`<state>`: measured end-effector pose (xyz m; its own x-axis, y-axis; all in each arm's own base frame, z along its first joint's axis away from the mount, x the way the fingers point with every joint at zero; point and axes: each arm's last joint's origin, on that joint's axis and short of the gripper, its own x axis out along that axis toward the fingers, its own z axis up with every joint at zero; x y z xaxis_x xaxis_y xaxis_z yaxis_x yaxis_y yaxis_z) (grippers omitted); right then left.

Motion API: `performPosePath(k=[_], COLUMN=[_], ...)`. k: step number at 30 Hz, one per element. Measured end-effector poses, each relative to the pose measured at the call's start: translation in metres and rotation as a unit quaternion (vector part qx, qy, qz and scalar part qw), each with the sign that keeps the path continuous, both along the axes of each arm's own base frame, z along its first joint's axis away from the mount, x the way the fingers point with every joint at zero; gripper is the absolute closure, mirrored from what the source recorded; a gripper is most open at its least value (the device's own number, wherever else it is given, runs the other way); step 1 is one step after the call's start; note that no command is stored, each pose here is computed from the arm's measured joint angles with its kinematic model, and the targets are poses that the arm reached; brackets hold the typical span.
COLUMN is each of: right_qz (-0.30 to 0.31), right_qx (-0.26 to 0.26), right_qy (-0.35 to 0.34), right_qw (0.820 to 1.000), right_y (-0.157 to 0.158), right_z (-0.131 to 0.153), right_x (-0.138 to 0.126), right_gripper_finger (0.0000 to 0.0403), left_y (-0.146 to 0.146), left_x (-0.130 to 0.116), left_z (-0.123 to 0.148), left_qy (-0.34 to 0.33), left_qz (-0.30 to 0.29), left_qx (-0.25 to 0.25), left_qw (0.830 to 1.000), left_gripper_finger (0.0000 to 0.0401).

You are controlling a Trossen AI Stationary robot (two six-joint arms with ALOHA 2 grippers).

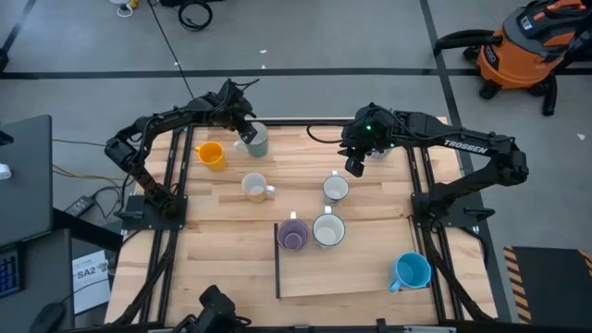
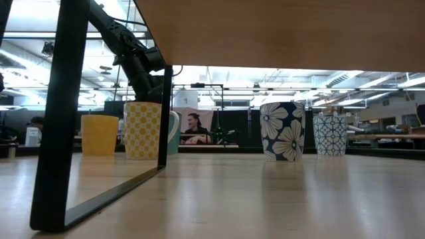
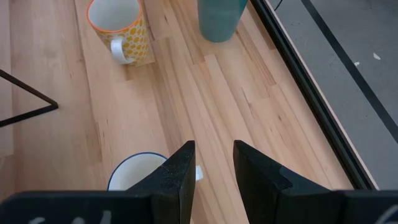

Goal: Place coffee mugs
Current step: Put the green blue mug on the shelf

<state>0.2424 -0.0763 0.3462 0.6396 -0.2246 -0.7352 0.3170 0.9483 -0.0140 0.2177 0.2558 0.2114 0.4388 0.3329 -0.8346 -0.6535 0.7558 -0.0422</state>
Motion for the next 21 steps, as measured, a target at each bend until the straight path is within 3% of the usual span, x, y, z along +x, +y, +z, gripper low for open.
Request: performPosePath(k=[10,18,21], right_qz=[0.0,0.0,0.0], right_qx=[0.0,0.0,0.0], right_qy=[0.0,0.0,0.0], right_qw=[1.0,1.0,1.0], right_y=[0.0,0.0,0.0], right_z=[0.0,0.0,0.0], right_x=[0.0,0.0,0.0], right_gripper_finger=[0.0288,0.0288,0.0288], left_y=[0.0008,0.001,0.001], left_x=[-0.0009,-0.0009,-0.001], left_z=[-0.0001,-0.0001,0.0001], left_qy=[0.014,0.015,0.014], left_qz=[0.011,0.012,0.013], left_qx=[0.011,0.013,0.012], left_qw=[1.0,1.0,1.0], left_gripper_finger=[0.0268,0.0355,0.0368])
